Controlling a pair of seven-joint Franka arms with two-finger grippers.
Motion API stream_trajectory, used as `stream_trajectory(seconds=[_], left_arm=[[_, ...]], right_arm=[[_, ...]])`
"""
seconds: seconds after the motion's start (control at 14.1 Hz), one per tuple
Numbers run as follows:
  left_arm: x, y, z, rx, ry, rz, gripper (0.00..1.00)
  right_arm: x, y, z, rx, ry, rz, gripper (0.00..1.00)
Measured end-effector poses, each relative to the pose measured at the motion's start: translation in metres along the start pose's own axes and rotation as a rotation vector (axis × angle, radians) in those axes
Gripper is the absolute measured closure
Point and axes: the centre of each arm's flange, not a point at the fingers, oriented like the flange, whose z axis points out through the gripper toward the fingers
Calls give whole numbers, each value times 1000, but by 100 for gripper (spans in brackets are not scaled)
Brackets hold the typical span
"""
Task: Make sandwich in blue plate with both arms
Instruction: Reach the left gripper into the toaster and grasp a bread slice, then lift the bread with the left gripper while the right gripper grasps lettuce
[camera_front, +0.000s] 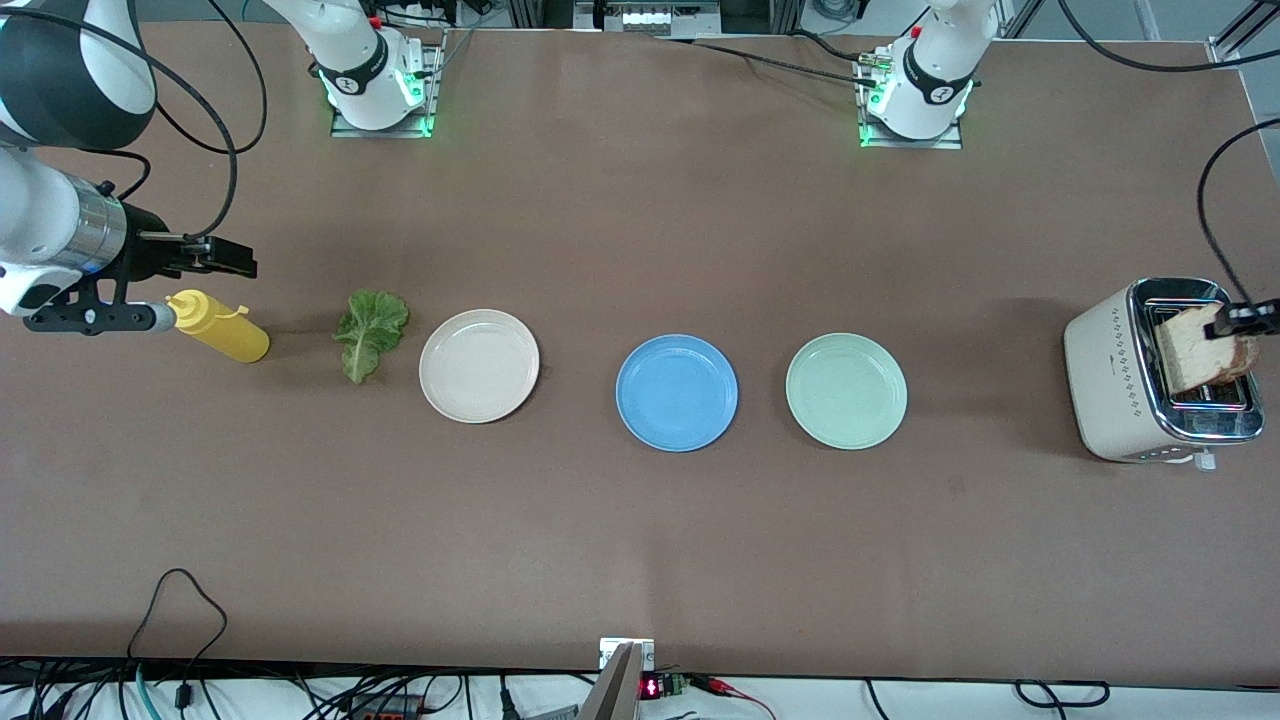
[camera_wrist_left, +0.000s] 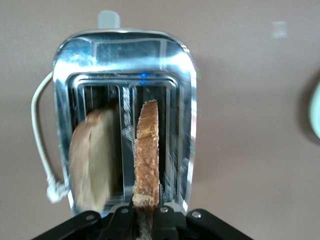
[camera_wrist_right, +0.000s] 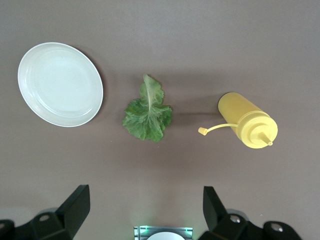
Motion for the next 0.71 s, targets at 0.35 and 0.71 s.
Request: stream_trajectory(seconds=[0.35,0.71], left_arm=[[-4,106,-87,-107,-51,118,90],[32,232,-50,-154,-104,180,90]], right_arm=[[-1,0,1,0,-7,0,0],[-3,0,3,-1,-35,0,0]])
